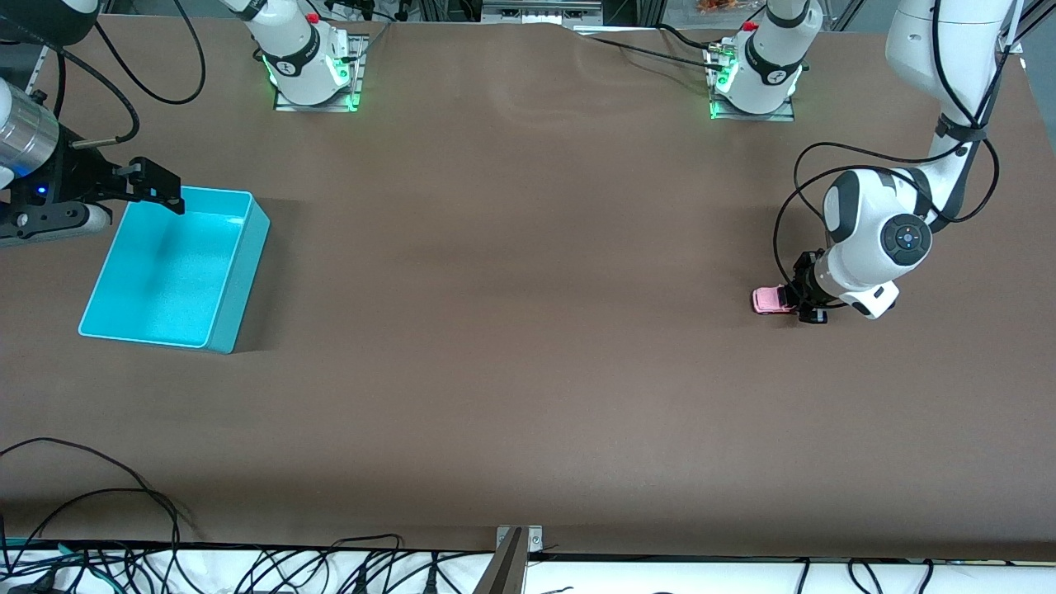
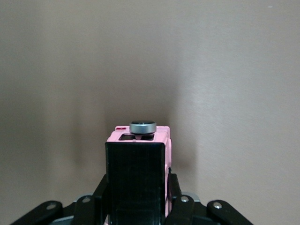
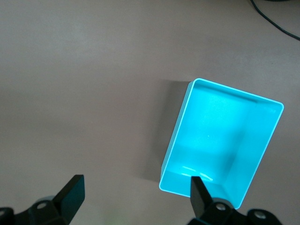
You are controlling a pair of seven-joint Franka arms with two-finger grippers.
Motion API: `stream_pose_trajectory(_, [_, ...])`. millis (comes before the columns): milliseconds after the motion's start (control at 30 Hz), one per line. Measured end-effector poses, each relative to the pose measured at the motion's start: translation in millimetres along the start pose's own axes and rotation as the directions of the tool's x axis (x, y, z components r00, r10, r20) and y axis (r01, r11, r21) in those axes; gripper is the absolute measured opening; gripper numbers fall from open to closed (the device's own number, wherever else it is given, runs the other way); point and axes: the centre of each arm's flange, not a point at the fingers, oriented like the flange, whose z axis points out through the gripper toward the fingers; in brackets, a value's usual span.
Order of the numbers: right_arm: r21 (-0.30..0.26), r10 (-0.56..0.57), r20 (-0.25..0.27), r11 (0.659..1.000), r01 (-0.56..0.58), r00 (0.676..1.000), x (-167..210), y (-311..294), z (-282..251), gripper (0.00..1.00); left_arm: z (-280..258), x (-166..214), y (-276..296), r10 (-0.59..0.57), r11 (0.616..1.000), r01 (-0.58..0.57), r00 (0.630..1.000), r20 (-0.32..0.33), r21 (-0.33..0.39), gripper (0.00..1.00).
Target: Wind and store pink jeep toy
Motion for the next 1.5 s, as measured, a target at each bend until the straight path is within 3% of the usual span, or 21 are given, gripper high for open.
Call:
stream_pose_trajectory(300, [0.0,-0.001,0.0,1.0,0.001,1.0,0.1,-0.3,0.1,1.0,-19.7,-60.8,11.9,0.0,0.999,0.0,1.0,0.004,-0.047,0.51])
stream_pose_trajectory(567, [0.0,-0.001,0.0,1.0,0.001,1.0,0.1,-0.2,0.2,1.0,-10.9,-132.5,-6.8,0.084,0.996,-0.085,0.996,-0.006,-0.024,0.51])
stream_pose_trajectory(733, [-0.001,-0.001,0.0,1.0,0.001,1.0,0.2,-0.2,0.1,1.0,2.1,-157.4,-17.2,0.109,0.994,-0.109,0.994,-0.014,-0.001,0.51])
stream_pose_trajectory(1100, [-0.001,0.0,-0.001,1.0,0.0,1.0,0.2,0.3,0.0,1.0,6.3,-157.0,-17.3,0.098,0.995,-0.097,0.995,-0.019,0.006,0.51])
stream_pose_trajectory(1500, [-0.001,0.001,-0.005,1.0,-0.001,1.0,0.2,0.4,-1.8,1.0,7.2,-106.9,-5.7,0.067,0.997,-0.067,0.998,-0.018,0.027,0.51])
